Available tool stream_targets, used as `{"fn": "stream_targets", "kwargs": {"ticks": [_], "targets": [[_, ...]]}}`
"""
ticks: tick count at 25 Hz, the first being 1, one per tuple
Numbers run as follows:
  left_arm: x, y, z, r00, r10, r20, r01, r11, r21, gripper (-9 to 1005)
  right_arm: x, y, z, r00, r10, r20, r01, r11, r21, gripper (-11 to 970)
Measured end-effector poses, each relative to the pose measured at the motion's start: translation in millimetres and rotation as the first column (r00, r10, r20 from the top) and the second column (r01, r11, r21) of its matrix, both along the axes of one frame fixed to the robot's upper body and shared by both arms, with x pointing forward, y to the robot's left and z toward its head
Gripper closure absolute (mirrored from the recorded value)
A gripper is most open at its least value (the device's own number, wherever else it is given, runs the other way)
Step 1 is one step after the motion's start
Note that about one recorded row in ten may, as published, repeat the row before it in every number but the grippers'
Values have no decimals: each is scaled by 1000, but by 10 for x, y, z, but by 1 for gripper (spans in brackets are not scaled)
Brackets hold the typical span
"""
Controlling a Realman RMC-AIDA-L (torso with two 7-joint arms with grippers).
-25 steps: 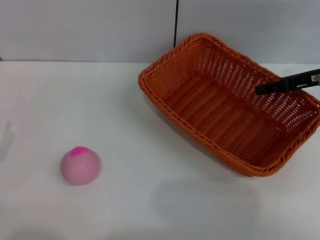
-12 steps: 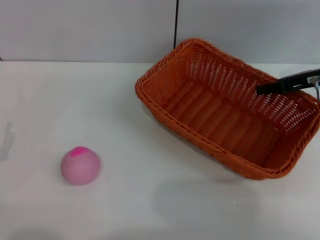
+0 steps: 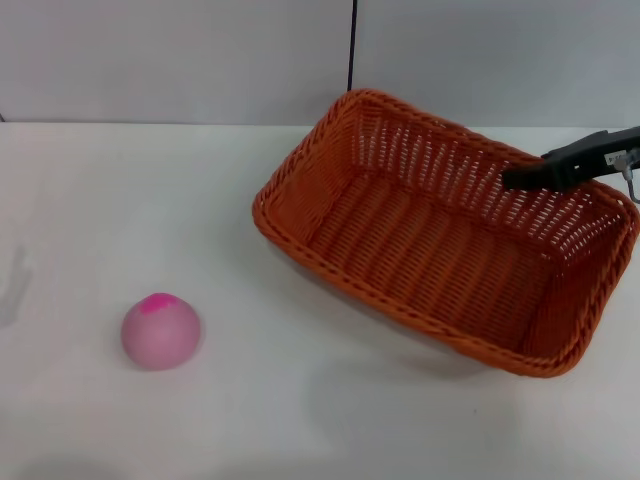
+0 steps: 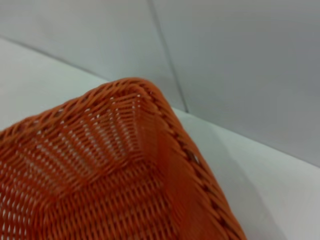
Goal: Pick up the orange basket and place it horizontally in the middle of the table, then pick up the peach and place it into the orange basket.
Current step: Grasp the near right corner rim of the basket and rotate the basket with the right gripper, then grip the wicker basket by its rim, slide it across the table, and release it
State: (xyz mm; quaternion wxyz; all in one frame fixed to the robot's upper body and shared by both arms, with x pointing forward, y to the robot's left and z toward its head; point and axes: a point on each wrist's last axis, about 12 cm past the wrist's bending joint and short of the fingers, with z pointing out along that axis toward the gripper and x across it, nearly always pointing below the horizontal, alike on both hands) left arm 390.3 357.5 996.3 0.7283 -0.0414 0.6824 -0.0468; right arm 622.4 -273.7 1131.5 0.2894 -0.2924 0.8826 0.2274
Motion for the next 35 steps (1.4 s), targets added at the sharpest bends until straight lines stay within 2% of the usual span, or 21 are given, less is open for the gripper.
{"fn": "stream_targets", "kwargs": {"ticks": [3, 4, 5, 10, 11, 12, 16, 23, 31, 35], "targets": [[-20, -1, 4, 1000, -2, 5, 2, 1000, 0, 195, 14, 91, 72, 996, 86, 23, -85, 995, -54, 714], [-40, 0, 6, 1000, -1, 8, 1, 1000, -1, 195, 4, 171, 138, 983, 176, 43, -171, 980, -103, 723], [-40, 0, 6, 1000, -1, 8, 1, 1000, -1, 195, 4, 171, 138, 983, 176, 43, -171, 980, -103, 731], [-113, 1, 10, 1000, 2, 18, -2, 1000, -4, 195, 6, 346, 300, 943, 324, 72, -306, 933, -190, 763], [-159, 10, 7, 1000, 8, 19, -8, 1000, -4, 195, -6, 374, 359, 922, 379, 84, -355, 910, -212, 769], [-159, 10, 7, 1000, 8, 19, -8, 1000, -4, 195, -6, 374, 359, 922, 379, 84, -355, 910, -212, 774], [-266, 20, 5, 1000, 20, 23, -20, 1000, -6, 195, -87, 385, 479, 868, 489, 88, -458, 856, -242, 797], [-323, 31, 3, 999, 27, 23, -27, 1000, -5, 196, -182, 276, 558, 829, 541, 142, -502, 832, -235, 789], [-335, -26, 37, 998, -32, 50, 32, 1000, 2, 196, -226, 195, 549, 710, 606, 357, -594, 789, -157, 780], [-391, -33, 41, 998, -39, 54, 39, 999, 4, 199, -164, 196, 492, 707, 605, 367, -597, 788, -148, 776]]}}
